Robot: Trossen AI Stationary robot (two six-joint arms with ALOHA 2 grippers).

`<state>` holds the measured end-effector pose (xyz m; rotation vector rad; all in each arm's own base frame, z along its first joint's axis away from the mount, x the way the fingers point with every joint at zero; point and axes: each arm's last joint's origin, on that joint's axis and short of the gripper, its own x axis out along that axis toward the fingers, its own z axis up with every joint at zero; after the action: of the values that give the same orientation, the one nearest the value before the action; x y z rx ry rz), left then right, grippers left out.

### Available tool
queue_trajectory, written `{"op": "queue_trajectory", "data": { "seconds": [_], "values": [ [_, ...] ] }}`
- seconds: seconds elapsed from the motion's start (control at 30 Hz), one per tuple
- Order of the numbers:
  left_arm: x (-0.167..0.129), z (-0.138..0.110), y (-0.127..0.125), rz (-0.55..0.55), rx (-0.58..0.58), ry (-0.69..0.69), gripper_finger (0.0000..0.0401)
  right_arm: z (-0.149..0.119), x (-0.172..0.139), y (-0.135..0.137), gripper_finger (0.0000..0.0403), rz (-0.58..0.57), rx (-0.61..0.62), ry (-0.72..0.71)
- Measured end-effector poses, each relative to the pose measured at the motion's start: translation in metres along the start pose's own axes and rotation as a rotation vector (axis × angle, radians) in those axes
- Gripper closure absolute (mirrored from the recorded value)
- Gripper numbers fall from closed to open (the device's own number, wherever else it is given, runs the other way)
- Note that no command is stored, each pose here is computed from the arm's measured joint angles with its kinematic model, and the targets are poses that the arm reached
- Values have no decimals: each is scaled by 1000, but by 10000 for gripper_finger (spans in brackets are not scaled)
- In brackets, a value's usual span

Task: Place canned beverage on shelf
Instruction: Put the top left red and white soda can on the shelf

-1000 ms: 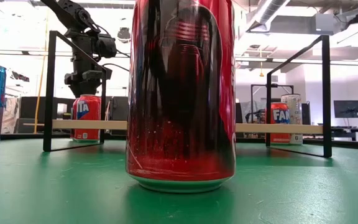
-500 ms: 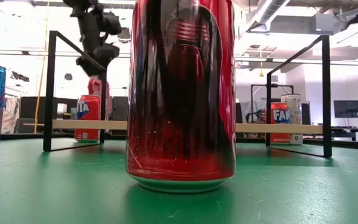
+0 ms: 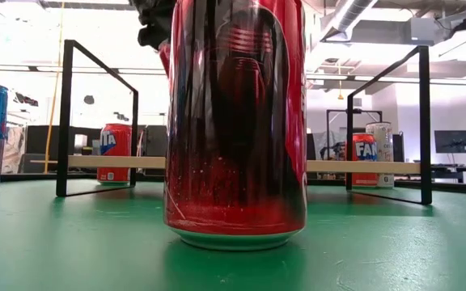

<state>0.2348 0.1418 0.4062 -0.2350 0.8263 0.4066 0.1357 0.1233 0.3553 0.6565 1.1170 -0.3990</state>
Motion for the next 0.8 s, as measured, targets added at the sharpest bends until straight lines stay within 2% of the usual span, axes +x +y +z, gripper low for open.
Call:
{"op": "queue_trajectory", "data": {
  "seconds": [0.2,0.37,0.57,0.8],
  "values": [
    [10,-8,-46,-60,105,53,127,0,0,0,106,-1,-2,-11],
    [21,-19,-69,-93,158,102,127,1,0,0,106,-3,-3,-27],
    [39,-38,-75,-38,185,195,127,1,0,0,106,-3,-3,-27],
    [58,-52,-74,-40,191,245,127,1,0,0,106,-2,-22,-35]
  ]
}}
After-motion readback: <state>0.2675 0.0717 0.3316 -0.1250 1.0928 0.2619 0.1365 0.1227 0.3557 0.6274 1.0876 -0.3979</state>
